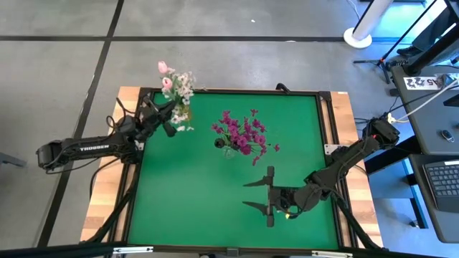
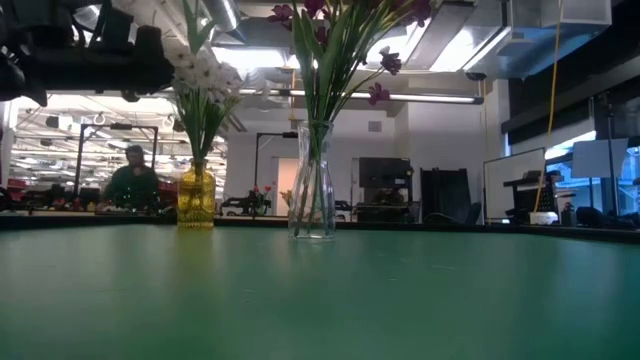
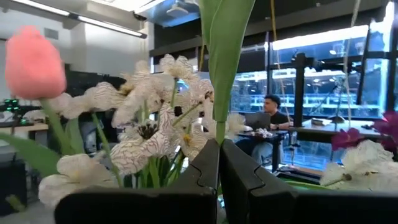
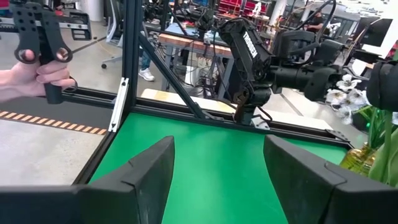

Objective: Sort flowers into vase by color
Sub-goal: Put the pink tulip into the yellow vase

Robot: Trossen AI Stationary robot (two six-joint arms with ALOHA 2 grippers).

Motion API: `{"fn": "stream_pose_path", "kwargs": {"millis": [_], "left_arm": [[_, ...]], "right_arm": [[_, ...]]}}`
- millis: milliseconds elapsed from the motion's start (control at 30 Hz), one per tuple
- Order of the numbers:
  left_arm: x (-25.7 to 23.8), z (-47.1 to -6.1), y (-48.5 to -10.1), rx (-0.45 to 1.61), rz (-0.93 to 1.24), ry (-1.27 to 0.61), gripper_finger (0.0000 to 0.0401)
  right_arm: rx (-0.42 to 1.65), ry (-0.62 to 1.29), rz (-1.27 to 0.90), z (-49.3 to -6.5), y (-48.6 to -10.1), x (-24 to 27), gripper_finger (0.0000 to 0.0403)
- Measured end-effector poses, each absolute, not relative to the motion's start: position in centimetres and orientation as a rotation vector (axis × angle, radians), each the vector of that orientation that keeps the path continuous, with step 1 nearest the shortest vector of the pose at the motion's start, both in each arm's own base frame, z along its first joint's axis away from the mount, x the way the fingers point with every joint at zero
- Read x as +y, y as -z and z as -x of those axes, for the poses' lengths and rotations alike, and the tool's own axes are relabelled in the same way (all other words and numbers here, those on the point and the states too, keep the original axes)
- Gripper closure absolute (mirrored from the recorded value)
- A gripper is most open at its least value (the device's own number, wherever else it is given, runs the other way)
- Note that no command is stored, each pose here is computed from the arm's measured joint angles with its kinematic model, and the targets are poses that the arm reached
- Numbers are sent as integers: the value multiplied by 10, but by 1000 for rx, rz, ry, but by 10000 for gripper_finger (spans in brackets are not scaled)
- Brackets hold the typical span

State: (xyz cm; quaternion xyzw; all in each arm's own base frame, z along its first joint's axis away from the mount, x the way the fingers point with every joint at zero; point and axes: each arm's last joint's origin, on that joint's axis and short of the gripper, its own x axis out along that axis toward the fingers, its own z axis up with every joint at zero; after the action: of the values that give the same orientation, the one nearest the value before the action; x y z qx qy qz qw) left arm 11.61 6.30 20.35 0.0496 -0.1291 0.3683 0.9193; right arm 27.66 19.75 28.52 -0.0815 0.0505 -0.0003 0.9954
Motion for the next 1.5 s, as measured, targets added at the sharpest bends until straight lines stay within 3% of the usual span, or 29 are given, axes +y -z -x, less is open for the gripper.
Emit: {"fn": "stream_pose_path", "kwargs": {"millis": [433, 667, 1500], "left_arm": [[67, -112, -203, -283, -29, -934, 401], [67, -112, -203, -289, -19, -941, 397], [65, -111, -208, -354, -22, -906, 235]], "right_arm": [[99, -9, 162, -277, -285, 198, 157], [98, -17, 160, -277, -285, 198, 157], [95, -43, 153, -277, -286, 199, 157]]}}
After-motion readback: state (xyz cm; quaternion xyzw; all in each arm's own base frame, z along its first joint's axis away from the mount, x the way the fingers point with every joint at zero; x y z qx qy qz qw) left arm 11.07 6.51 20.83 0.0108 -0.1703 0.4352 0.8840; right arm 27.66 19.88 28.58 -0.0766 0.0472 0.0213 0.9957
